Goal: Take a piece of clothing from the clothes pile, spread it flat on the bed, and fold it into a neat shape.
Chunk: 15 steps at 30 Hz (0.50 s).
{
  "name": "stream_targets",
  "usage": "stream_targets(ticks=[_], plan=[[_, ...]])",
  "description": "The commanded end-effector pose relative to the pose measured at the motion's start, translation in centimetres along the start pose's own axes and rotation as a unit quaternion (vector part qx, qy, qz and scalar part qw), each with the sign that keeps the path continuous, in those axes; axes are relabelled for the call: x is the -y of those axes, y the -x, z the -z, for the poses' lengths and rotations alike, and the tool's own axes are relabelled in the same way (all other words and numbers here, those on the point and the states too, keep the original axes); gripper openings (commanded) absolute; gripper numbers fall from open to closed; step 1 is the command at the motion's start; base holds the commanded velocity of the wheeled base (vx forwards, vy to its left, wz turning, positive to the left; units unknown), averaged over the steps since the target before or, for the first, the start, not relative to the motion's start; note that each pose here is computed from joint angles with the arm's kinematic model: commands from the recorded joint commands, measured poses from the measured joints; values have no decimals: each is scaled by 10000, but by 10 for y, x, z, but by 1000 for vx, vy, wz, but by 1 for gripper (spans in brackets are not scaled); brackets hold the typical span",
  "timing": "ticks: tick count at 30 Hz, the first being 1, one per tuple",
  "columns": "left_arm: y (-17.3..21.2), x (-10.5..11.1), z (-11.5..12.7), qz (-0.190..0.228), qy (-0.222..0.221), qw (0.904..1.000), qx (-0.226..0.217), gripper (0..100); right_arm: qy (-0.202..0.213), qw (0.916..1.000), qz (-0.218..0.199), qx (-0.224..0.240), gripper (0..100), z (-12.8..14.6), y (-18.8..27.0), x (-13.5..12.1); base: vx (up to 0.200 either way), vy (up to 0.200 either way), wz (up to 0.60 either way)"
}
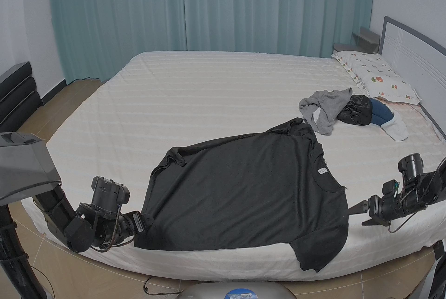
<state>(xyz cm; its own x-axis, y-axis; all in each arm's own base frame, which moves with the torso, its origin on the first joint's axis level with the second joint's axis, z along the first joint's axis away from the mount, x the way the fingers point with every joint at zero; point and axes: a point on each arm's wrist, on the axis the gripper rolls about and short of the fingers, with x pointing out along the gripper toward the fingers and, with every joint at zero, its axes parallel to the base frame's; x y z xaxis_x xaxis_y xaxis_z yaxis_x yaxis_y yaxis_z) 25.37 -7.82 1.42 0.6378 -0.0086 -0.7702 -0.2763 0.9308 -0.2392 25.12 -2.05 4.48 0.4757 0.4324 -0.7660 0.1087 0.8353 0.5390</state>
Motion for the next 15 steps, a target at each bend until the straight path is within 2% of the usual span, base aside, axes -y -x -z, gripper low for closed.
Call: stream_targets(ticks=[1,4,12,15], plan=[[0,6,-14,117,263,9993,229,100,91,9985,-222,485,100,-15,1,-7,200,0,0],[-2,6,-16,120,351,9990,250,100,11,9972,-289,692,100,-18,-1,-5,200,0,0],[-3,6,-16,160,440,9987,219,100,-273,9963,-368,733,100,-20,-11,-3,200,0,0],[-3,6,-17,181,467,9985,232,100,-374,9958,-444,714,100,-20,-10,-3,0,0,0]])
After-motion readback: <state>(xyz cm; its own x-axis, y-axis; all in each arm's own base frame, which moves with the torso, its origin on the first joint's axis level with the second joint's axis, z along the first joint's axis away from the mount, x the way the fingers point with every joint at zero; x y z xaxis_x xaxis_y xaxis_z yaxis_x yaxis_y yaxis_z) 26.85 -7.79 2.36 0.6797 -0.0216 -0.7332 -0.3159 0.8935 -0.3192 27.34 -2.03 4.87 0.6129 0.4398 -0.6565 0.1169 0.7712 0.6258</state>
